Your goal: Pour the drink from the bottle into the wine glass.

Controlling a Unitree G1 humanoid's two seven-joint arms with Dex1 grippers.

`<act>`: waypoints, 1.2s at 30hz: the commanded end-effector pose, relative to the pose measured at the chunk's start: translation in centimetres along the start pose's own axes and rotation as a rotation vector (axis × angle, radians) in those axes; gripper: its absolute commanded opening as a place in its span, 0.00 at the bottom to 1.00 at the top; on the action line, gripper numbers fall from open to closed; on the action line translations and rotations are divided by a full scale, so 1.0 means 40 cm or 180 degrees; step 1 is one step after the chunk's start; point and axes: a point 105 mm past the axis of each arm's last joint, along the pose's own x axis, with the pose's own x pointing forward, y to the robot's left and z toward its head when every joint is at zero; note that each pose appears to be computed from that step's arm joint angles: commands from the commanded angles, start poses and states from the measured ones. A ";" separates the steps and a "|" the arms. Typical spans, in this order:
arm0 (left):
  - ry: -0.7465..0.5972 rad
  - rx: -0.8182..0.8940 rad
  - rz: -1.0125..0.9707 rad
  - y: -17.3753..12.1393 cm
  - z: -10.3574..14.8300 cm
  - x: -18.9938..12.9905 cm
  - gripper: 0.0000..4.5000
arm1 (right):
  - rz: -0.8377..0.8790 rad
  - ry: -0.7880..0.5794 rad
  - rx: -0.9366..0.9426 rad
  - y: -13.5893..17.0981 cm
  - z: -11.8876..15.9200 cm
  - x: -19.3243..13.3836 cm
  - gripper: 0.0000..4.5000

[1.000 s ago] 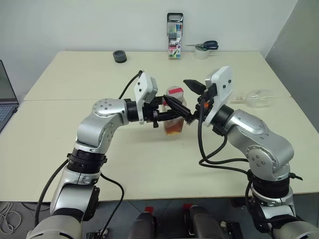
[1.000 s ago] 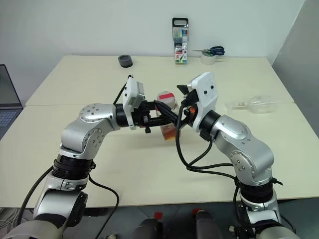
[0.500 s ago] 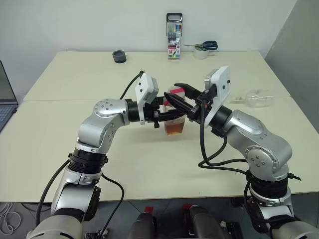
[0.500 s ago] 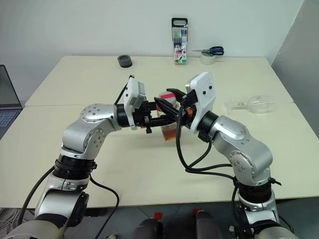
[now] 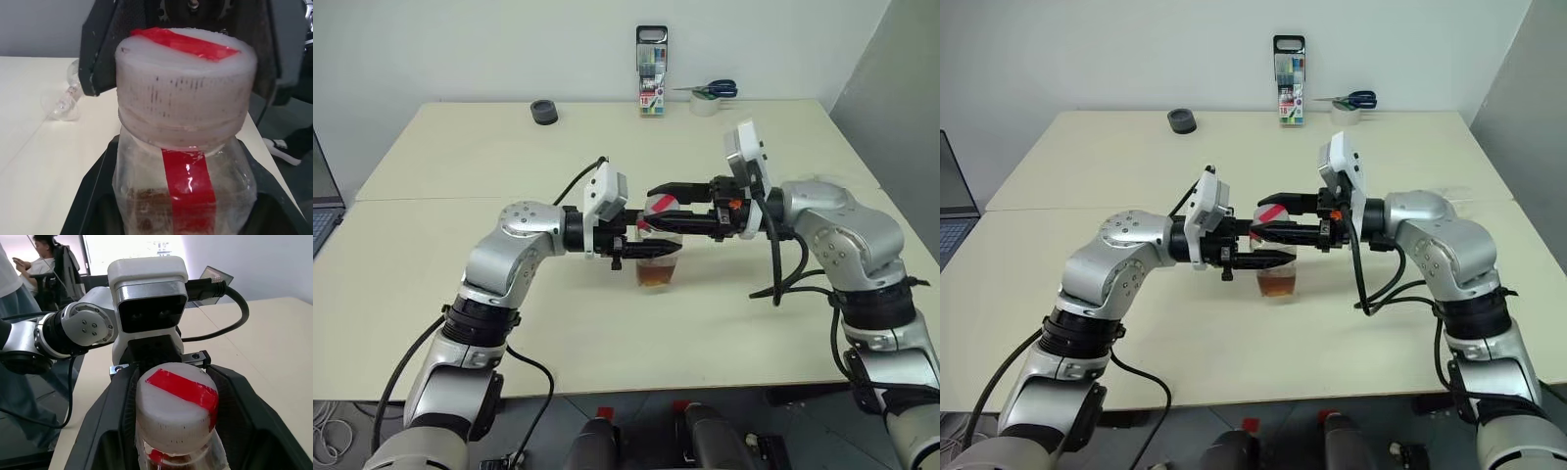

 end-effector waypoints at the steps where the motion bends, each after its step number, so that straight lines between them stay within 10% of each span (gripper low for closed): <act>1: -0.0193 0.0273 -0.0210 -0.040 0.056 0.015 0.44 | -0.0325 -0.0101 -0.0015 -0.012 0.037 -0.054 0.70; 5: -0.0239 0.0192 0.0007 -0.030 0.046 0.008 0.44 | -0.0684 -0.0265 0.0165 0.008 0.052 -0.080 1.00; 36: -0.0273 0.0152 0.0251 0.015 0.057 0.013 0.44 | -0.1985 -0.0515 0.0102 0.021 0.017 -0.084 1.00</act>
